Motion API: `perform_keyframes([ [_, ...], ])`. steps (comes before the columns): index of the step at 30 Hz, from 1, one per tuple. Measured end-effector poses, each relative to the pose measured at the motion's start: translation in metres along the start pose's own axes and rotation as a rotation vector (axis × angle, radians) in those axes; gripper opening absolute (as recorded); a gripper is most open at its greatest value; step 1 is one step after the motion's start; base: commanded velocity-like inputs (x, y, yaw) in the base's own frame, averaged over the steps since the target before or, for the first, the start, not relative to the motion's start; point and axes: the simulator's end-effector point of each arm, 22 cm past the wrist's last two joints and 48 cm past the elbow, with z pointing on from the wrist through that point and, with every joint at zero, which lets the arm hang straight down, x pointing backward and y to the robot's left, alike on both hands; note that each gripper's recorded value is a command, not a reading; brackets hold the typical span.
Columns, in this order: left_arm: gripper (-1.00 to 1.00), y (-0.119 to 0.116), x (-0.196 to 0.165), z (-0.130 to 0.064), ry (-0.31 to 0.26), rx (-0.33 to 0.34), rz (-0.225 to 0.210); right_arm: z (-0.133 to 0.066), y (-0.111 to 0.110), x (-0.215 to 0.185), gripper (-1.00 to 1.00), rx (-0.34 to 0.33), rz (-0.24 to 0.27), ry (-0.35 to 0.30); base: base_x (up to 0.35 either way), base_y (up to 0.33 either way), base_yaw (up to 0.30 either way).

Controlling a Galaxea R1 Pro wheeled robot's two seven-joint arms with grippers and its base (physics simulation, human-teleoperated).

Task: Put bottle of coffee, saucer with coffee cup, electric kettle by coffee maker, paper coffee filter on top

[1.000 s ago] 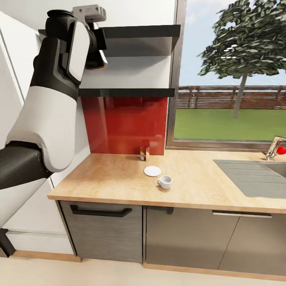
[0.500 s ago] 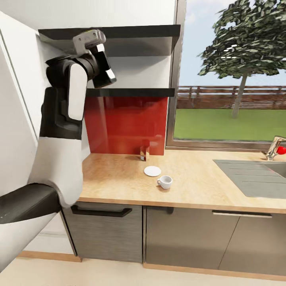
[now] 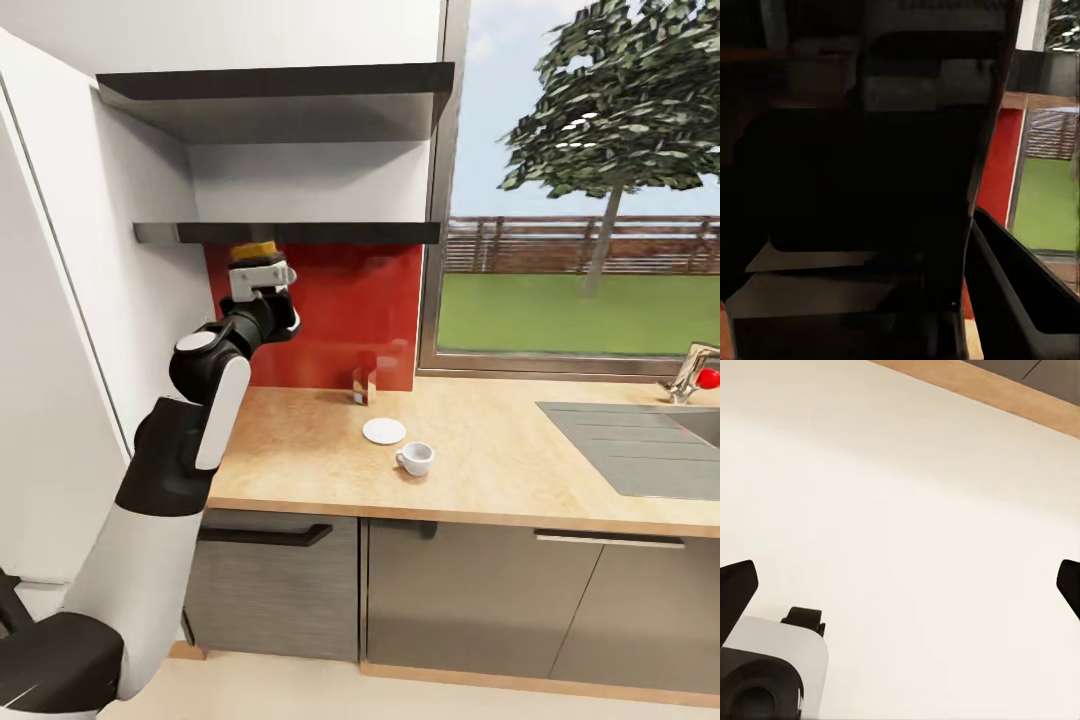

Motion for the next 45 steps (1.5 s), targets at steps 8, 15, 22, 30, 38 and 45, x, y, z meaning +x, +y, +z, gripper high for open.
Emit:
perform_keyframes([
  [8,-1.00,0.028,0.031,-0.005,-0.004,-0.036,0.012,-0.002,0.002,0.011,1.00,-0.004,-0.004,0.021,0.000,0.000,0.000],
  [15,-1.00,0.031,0.035,-0.004,0.003,-0.039,0.015,-0.002,0.004,0.011,1.00,-0.007,-0.005,0.022,0.000,0.000,0.000],
  [22,-1.00,0.031,0.045,-0.005,0.005,-0.038,0.016,0.007,0.005,0.015,1.00,-0.006,-0.005,0.022,0.000,0.000,0.000],
  [30,-1.00,0.032,0.057,-0.007,0.007,-0.038,0.016,0.017,0.007,0.019,1.00,-0.006,-0.004,0.021,0.000,0.000,0.000],
  [38,-1.00,0.033,0.069,-0.009,0.008,-0.039,0.016,0.027,0.009,0.024,1.00,-0.006,-0.004,0.021,0.000,0.000,0.000],
  [45,-1.00,0.035,0.087,-0.012,0.023,-0.040,0.015,0.036,0.011,0.029,1.00,-0.006,-0.004,0.022,0.000,0.000,0.000],
])
